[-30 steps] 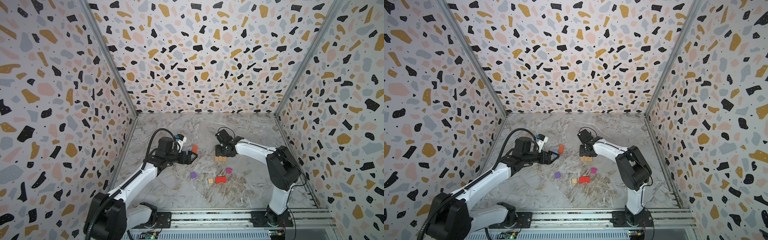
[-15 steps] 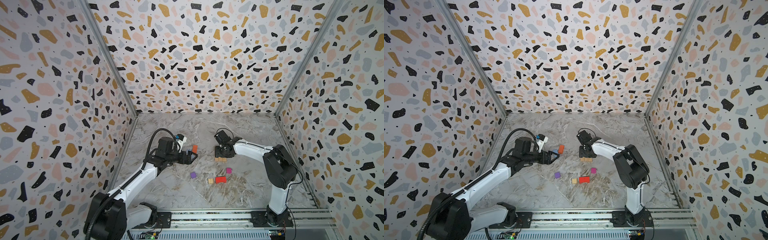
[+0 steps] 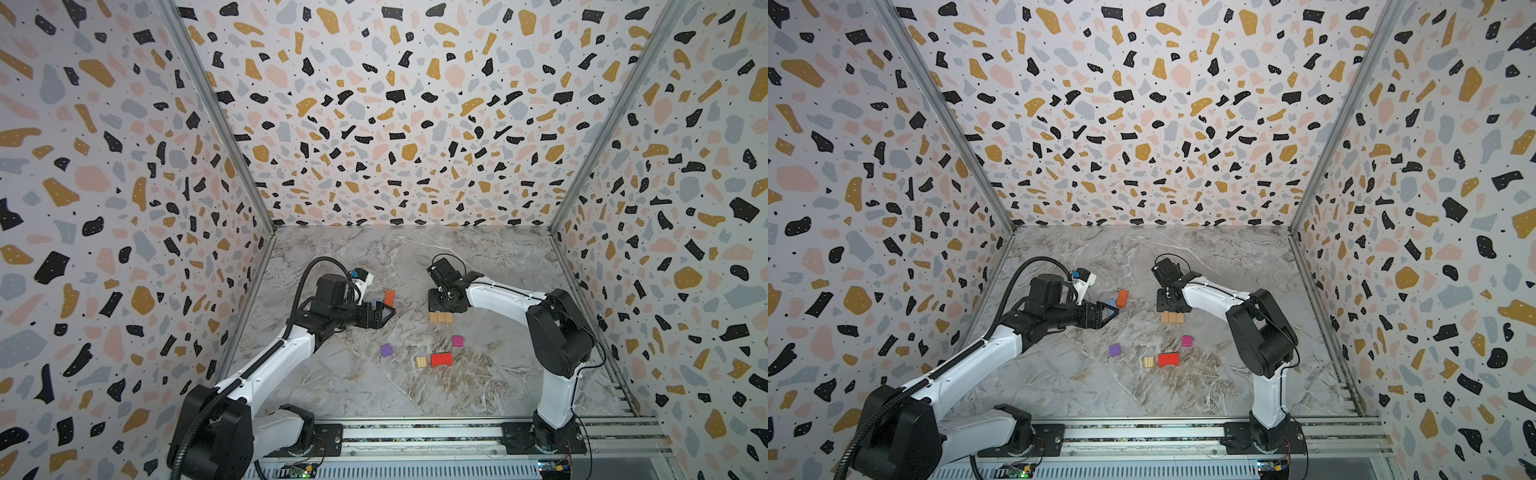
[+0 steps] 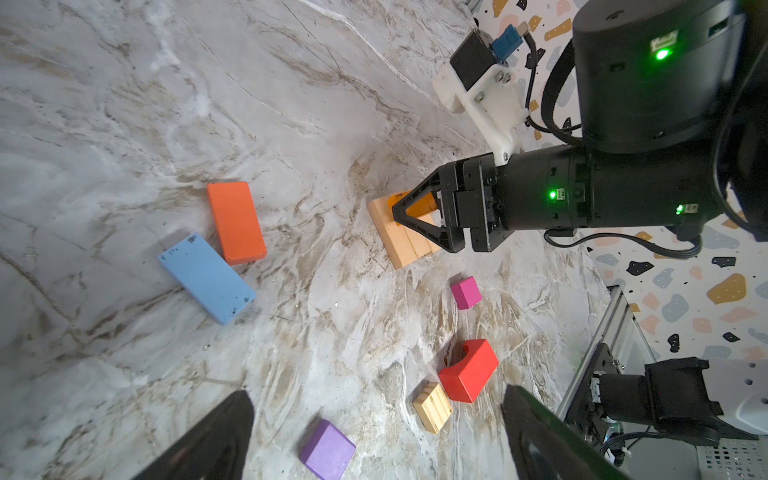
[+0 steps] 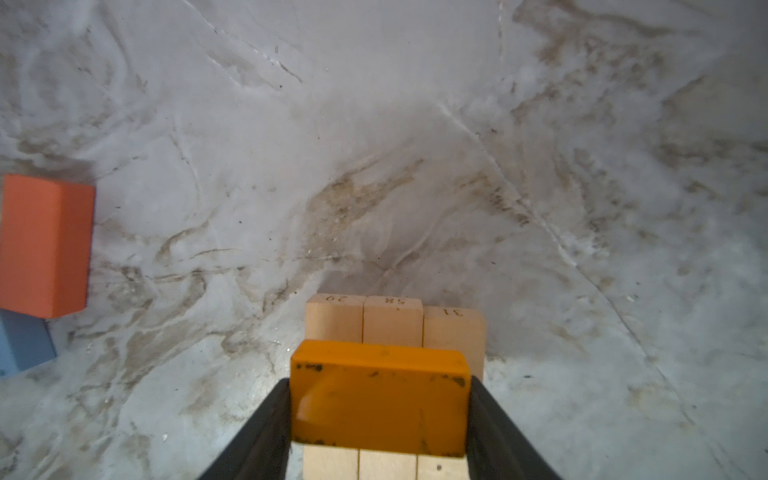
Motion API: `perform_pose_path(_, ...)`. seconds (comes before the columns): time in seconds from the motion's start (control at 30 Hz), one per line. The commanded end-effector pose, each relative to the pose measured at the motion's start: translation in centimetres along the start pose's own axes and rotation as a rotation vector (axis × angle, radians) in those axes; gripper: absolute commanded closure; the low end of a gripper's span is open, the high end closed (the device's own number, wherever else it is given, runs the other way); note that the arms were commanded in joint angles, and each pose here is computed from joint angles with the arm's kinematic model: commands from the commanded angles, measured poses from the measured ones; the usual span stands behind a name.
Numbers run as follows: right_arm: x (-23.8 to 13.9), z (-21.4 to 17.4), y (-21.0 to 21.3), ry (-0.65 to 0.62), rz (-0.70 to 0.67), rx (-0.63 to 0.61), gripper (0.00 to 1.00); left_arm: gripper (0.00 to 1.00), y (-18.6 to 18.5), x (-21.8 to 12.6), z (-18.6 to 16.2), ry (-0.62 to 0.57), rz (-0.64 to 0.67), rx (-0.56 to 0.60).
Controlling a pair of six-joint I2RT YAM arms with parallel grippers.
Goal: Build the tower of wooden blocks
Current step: 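Lower the orange block onto the tops of the bars and open the right gripper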
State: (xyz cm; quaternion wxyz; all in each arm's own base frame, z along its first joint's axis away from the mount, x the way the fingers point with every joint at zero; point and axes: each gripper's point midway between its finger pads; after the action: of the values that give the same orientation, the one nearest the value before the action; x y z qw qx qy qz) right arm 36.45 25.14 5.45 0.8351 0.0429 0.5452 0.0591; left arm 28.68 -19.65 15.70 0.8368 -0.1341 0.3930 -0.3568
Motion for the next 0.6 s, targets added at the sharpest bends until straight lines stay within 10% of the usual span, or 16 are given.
perform_pose_path(0.0, -0.28, 0.26, 0.08, -0.005, -0.013, 0.004, 0.52, 0.05, -0.54, -0.39, 0.82, -0.034, -0.008, 0.025)
perform_pose_path(0.57, 0.39, -0.47, -0.29, 0.012, -0.023, 0.006, 0.5, 0.05, -0.46, -0.33, 0.72, -0.03, -0.006, 0.02)
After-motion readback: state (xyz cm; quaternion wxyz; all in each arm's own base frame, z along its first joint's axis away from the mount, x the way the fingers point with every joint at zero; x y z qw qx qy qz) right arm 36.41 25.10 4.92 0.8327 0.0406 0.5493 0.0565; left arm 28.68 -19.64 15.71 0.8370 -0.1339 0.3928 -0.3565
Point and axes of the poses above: each gripper's point midway between its finger pads, its own x axis out along the fingers, its own y axis along the line the jaws close on, z = x × y, and after that the axes turned 2 degrees about x, right-handed
